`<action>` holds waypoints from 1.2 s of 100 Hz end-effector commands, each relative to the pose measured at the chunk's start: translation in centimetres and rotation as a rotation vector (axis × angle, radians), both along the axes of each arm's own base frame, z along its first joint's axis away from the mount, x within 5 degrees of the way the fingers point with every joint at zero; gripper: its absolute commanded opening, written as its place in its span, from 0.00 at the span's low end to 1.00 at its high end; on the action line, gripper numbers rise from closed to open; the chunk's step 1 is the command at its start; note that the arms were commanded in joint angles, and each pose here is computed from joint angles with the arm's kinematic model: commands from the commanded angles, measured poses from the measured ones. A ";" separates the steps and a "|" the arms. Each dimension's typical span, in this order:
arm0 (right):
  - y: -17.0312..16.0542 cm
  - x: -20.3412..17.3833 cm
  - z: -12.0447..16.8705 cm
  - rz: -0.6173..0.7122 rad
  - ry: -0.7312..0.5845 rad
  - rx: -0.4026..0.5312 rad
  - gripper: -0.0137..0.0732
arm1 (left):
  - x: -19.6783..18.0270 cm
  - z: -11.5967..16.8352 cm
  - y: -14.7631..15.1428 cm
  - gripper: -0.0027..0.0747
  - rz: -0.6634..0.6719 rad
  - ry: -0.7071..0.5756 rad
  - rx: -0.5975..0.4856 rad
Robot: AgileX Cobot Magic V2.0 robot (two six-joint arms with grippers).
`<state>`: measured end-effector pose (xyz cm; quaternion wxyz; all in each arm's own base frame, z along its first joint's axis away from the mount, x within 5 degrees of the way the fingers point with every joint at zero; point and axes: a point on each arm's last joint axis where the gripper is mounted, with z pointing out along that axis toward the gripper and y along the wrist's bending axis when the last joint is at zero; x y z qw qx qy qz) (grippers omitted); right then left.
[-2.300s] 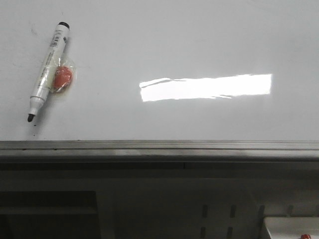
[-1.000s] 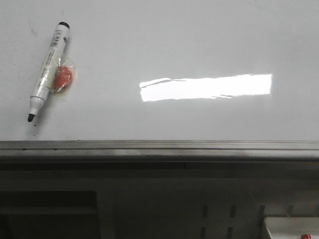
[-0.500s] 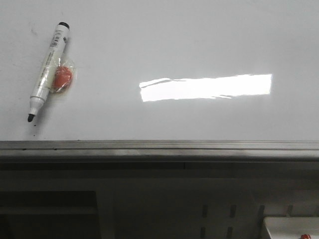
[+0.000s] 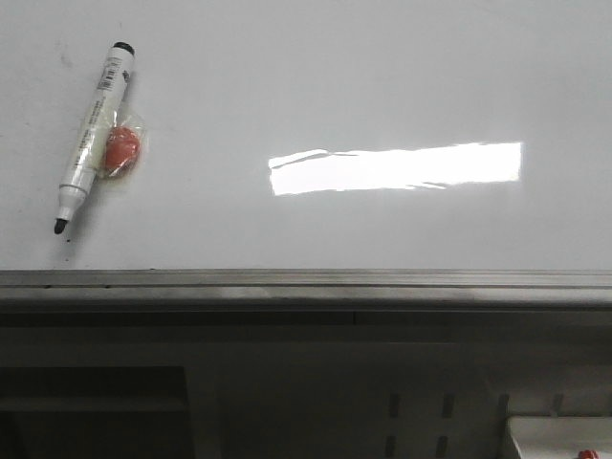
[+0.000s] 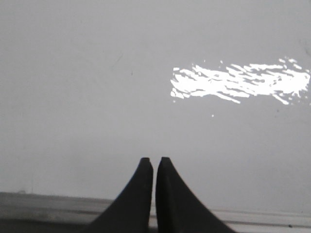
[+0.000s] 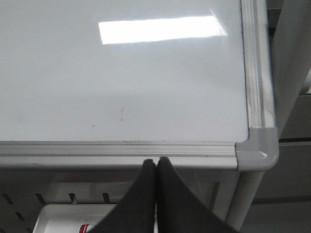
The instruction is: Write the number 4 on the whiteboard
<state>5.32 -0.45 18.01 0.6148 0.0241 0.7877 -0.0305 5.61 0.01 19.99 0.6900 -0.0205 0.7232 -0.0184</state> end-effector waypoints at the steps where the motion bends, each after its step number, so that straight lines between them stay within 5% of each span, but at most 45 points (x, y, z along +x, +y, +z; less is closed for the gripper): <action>1: 0.0 0.0 -0.4 -0.005 -0.020 -0.005 0.08 | -0.1 0.3 0.0 0.01 0.001 -0.138 -0.005; 44: 0.0 0.1 -0.2 -0.004 -0.051 0.008 0.08 | 0.0 0.7 0.0 0.01 0.002 -0.173 -0.049; 65: 0.0 0.2 2.1 -0.001 -0.301 -0.005 0.08 | 1.2 2.2 0.0 0.01 0.004 -0.089 -0.050; 82: 0.1 0.1 2.7 -0.002 -0.236 0.076 0.08 | 3.0 5.0 0.0 0.01 -0.005 -0.009 0.080; 100: 0.2 0.8 5.3 -0.001 -0.206 0.161 0.08 | 4.5 7.4 0.0 0.01 -0.004 0.011 0.078; 114: 0.3 1.9 7.4 0.007 -0.048 0.175 0.08 | 4.8 8.0 0.0 0.03 -0.005 -0.010 0.078; 120: 0.4 2.4 7.9 0.012 0.043 0.181 0.08 | 4.8 7.9 0.0 0.13 -0.004 -0.001 0.078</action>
